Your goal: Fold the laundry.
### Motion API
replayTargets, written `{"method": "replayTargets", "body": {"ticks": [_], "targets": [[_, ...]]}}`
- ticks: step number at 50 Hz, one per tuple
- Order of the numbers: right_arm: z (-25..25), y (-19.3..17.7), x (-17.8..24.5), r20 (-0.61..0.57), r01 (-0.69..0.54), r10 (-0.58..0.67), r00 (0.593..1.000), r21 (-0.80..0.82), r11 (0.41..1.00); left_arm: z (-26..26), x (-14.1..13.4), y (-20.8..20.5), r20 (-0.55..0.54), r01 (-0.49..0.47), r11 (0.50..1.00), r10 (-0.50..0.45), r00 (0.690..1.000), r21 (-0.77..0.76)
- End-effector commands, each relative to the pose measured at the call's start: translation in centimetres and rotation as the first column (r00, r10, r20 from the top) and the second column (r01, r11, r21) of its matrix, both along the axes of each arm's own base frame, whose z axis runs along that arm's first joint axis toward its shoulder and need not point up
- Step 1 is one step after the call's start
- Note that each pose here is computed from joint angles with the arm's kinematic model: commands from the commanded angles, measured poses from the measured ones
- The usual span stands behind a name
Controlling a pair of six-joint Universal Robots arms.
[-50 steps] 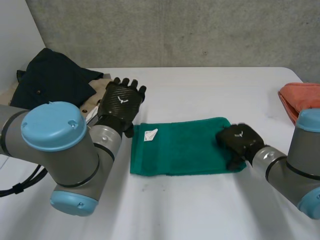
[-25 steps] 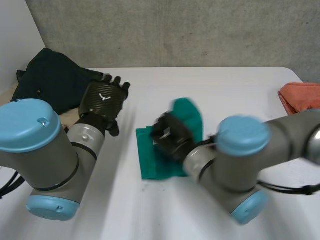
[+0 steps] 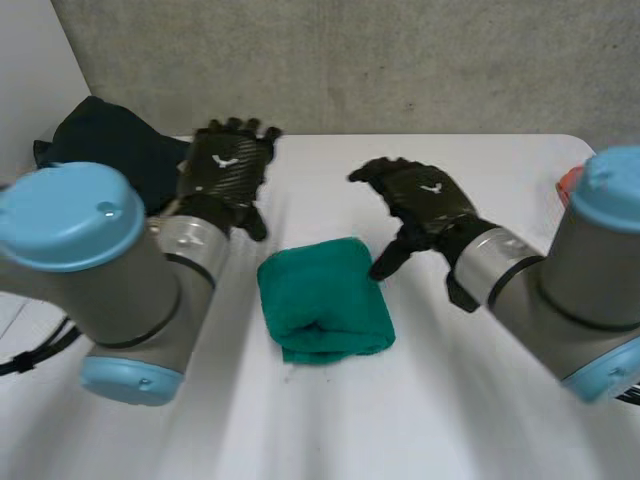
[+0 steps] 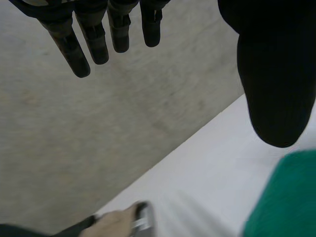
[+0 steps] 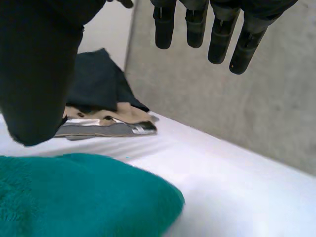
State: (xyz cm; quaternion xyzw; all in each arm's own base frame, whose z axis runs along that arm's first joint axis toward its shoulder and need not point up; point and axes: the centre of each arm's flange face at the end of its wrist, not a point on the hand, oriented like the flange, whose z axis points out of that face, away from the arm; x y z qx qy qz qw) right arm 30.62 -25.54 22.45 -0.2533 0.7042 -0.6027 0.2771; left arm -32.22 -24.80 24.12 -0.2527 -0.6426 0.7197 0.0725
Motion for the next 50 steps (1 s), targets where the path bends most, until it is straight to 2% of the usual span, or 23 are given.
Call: {"method": "replayTargets", "body": {"ticks": [1,5,7,10,15,18,21,24,29,34,37,41,42,46,50], "targets": [[-2.4,-1.9,0.1,-0.091,0.020,-0.008,0.996,0.133,0.991,-3.3,-3.4,2.0,0.007,0.087,0.982,-0.090,0.996,0.170],[-4.1,-3.2,0.8,-0.128,0.024,0.002,0.992,0.202,0.979,-6.2,-3.3,1.9,0.080,0.051,0.965,-0.074,0.994,0.259],[-5.4,-3.8,1.2,-0.149,0.026,0.010,0.989,0.238,0.971,-7.4,-2.9,1.9,0.122,0.003,0.958,-0.040,0.992,0.286],[-6.8,-3.2,2.5,-0.185,-0.001,0.052,0.981,0.263,0.965,-8.3,-2.4,2.0,0.163,-0.039,0.952,-0.012,0.987,0.304],[-9.1,-2.7,3.5,-0.283,-0.022,0.090,0.955,0.232,0.972,-10.3,-1.9,2.6,0.288,-0.067,0.944,-0.030,0.957,0.322],[-10.4,-2.8,3.3,-0.379,0.001,0.072,0.923,0.189,0.982,-10.9,-1.7,2.8,0.340,-0.066,0.946,-0.048,0.939,0.317],[-10.8,-2.7,3.4,-0.458,-0.005,0.066,0.886,0.133,0.991,-11.2,-1.6,2.9,0.359,-0.064,0.947,-0.056,0.932,0.315],[-10.2,-2.7,3.3,-0.482,-0.006,0.052,0.874,0.097,0.995,-11.0,-1.6,2.9,0.362,-0.061,0.949,-0.058,0.931,0.309],[-5.6,-2.2,3.0,-0.431,-0.007,0.005,0.902,-0.005,1.000,-9.4,-2.0,2.4,0.327,-0.048,0.961,-0.045,0.944,0.272],[-3.2,-1.0,2.4,-0.372,-0.009,-0.040,0.928,-0.130,0.991,-2.9,-2.5,1.5,0.199,0.061,0.986,-0.091,0.976,0.153],[-3.1,0.7,1.9,-0.341,-0.019,-0.048,0.939,-0.192,0.981,-0.6,-2.2,0.7,0.154,0.119,0.987,-0.136,0.979,0.112],[-4.7,3.9,2.1,-0.325,-0.067,-0.008,0.946,-0.220,0.973,2.5,-2.3,0.7,0.100,0.277,0.959,-0.281,0.954,0.052],[-5.2,4.5,2.3,-0.325,-0.082,0.007,0.946,-0.221,0.972,3.5,-2.6,1.1,0.087,0.353,0.935,-0.355,0.931,0.033],[-7.7,7.7,3.4,-0.344,-0.157,0.074,0.936,-0.221,0.962,4.2,-2.7,1.8,0.075,0.487,0.873,-0.488,0.870,0.036],[-10.5,8.0,4.0,-0.382,-0.178,0.084,0.920,-0.220,0.959,3.9,-2.2,1.4,0.071,0.502,0.861,-0.507,0.859,0.077]]}}
